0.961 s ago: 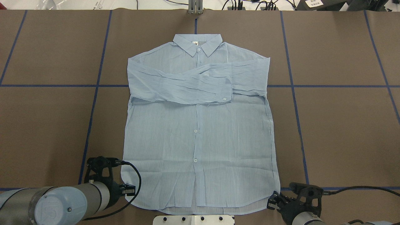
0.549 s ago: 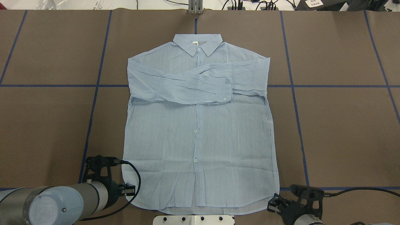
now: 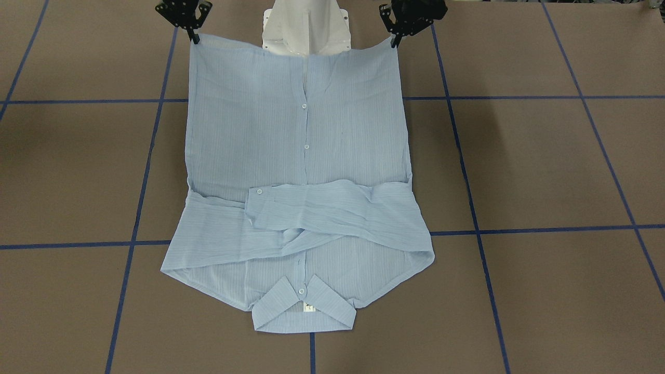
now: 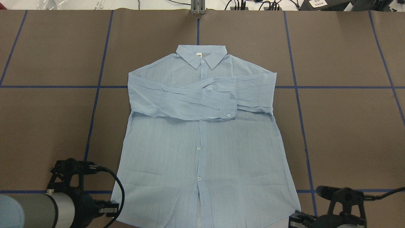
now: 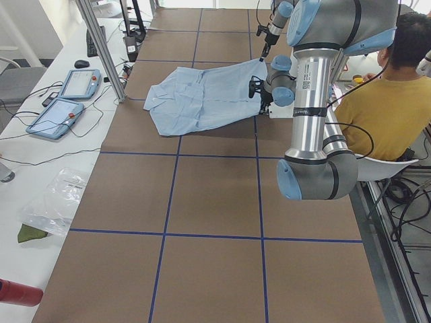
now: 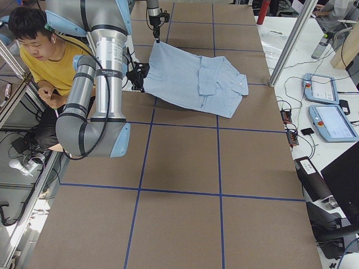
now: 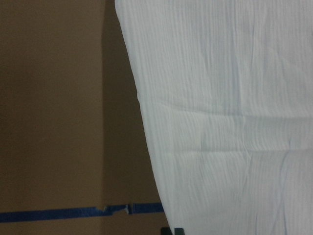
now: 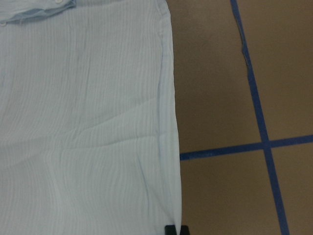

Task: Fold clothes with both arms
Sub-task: 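Lift the hem with both grippers and fold it toward the collar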

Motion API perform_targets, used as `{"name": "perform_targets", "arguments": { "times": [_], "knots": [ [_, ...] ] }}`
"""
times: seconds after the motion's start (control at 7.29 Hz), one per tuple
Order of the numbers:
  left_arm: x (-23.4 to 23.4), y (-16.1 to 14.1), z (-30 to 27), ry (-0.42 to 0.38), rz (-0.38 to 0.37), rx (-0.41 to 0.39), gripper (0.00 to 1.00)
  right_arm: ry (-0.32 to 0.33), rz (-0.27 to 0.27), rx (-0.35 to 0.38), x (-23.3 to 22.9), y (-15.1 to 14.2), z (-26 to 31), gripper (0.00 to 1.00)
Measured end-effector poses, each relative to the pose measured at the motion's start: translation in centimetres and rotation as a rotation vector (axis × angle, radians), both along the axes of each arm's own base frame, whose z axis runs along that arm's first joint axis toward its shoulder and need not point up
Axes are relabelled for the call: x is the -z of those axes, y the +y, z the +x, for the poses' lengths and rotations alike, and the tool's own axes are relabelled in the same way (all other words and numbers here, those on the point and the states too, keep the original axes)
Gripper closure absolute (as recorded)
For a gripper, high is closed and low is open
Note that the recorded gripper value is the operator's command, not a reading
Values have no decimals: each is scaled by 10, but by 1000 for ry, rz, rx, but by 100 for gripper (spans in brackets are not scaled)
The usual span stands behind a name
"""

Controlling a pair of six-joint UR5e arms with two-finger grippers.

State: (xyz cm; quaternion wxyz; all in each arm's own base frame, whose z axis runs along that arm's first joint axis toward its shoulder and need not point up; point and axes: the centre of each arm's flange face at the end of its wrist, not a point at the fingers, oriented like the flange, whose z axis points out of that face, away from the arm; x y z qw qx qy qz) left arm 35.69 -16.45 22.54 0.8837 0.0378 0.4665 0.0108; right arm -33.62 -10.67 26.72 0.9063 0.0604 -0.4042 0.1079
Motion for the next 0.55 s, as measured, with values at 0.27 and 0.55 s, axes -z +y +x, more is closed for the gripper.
{"name": "perform_targets", "arguments": {
  "times": [0.27, 0.55],
  "knots": [
    [37, 12, -51, 23, -42, -69, 100, -8, -45, 44, 34, 1, 31, 100],
    [42, 6, -30, 0, -50, -77, 100, 3, -45, -4, 36, -15, 34, 100]
  ]
}}
